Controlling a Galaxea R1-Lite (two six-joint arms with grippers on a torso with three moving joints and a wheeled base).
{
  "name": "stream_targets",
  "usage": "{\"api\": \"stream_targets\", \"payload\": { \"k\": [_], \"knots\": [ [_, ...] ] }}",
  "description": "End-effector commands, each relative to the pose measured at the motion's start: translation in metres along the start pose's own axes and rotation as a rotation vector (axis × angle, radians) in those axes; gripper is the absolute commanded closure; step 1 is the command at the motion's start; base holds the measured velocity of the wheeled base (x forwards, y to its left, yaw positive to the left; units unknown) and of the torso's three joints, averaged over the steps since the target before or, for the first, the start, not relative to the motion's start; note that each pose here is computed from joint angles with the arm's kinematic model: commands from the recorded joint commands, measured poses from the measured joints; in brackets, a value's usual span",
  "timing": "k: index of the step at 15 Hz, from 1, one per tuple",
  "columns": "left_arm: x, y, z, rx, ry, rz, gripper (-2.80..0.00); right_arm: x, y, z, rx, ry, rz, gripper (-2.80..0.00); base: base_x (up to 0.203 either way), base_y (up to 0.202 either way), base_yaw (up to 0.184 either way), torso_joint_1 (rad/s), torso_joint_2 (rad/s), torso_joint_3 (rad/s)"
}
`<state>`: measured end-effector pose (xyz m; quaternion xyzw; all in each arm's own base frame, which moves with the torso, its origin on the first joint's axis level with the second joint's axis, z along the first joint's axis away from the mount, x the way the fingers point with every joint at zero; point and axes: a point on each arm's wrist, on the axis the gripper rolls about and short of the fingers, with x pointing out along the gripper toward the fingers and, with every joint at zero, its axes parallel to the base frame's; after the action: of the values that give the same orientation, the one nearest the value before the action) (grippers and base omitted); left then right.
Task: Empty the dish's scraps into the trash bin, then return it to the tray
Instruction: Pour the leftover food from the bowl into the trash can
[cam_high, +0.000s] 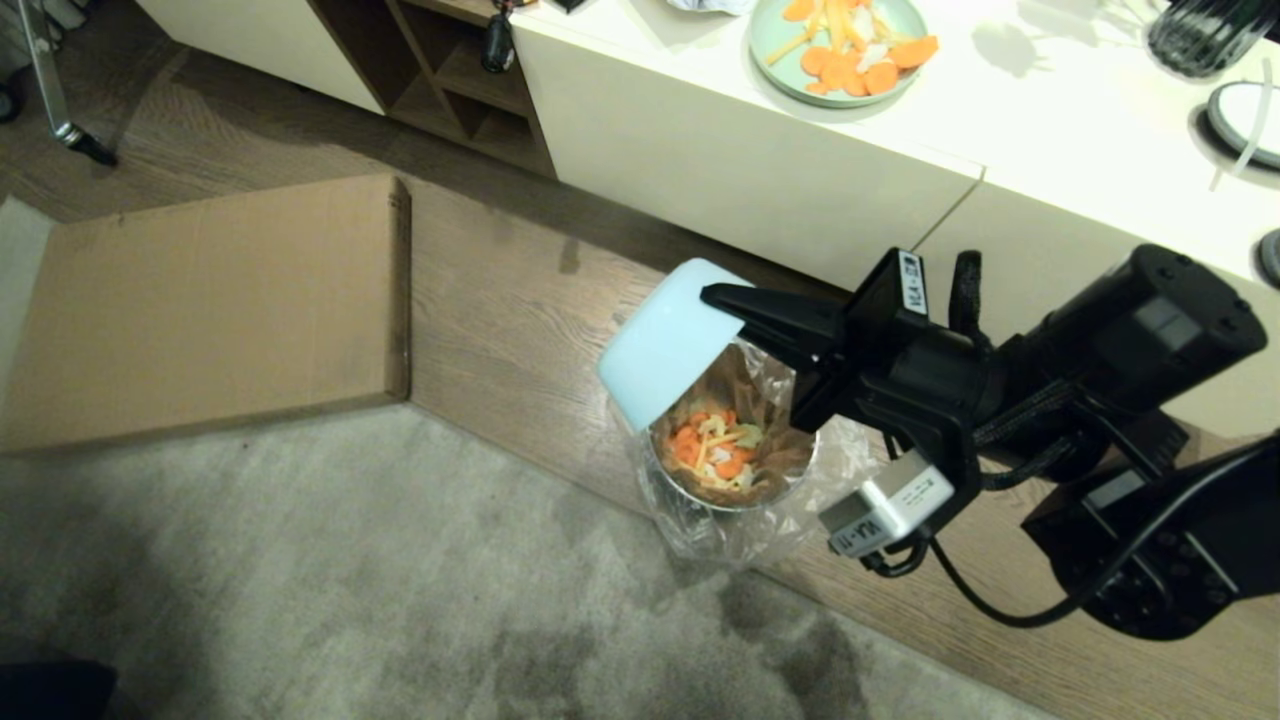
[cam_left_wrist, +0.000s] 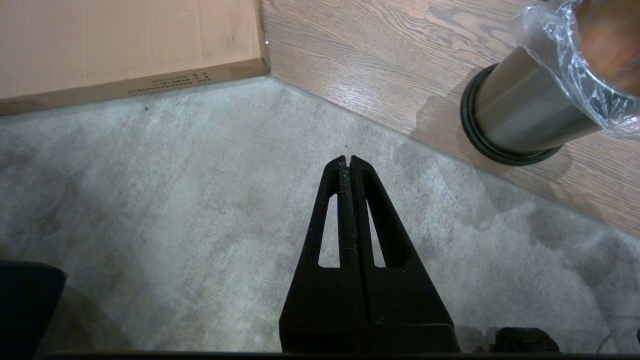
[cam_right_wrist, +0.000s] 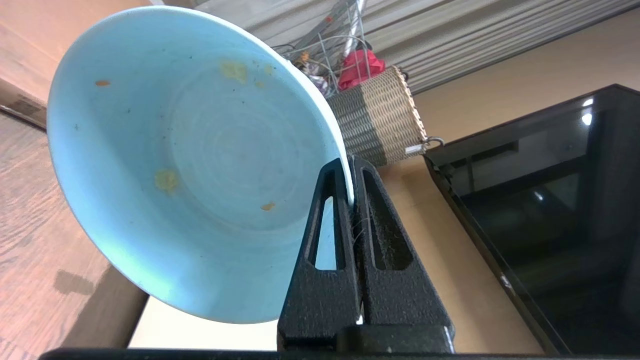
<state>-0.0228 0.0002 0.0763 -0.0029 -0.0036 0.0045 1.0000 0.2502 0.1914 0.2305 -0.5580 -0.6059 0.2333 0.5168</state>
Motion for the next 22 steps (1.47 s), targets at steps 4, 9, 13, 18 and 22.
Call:
{"api": "stream_targets", "payload": {
  "k": [4,9,13,18,22],
  "knots": [
    [0.0,0.0,0.0,0.0,-0.001,0.0,0.0,-0.002,-0.004,0.002,-0.042,-0.004,-0.03,0.0,0.0,0.0,0.0,0.0,0.0,0.0],
    [0.0,0.0,0.0,0.0,-0.001,0.0,0.0,-0.012,-0.016,-0.01,-0.043,0.049,-0.038,0.0,0.0,0.0,0.0,0.0,0.0,0.0],
    [0.0,0.0,0.0,0.0,-0.002,0.0,0.0,-0.024,-0.023,-0.022,0.006,0.218,-0.037,0.0,0.0,0.0,0.0,0.0,0.0,0.0],
    [0.0,0.0,0.0,0.0,-0.002,0.0,0.0,-0.029,-0.021,-0.026,0.178,0.41,0.049,0.0,0.0,0.0,0.0,0.0,0.0,0.0],
    [0.0,0.0,0.0,0.0,-0.001,0.0,0.0,-0.045,-0.011,-0.031,0.427,0.666,0.064,0.0,0.0,0.0,0.0,0.0,0.0,0.0]
  ]
}}
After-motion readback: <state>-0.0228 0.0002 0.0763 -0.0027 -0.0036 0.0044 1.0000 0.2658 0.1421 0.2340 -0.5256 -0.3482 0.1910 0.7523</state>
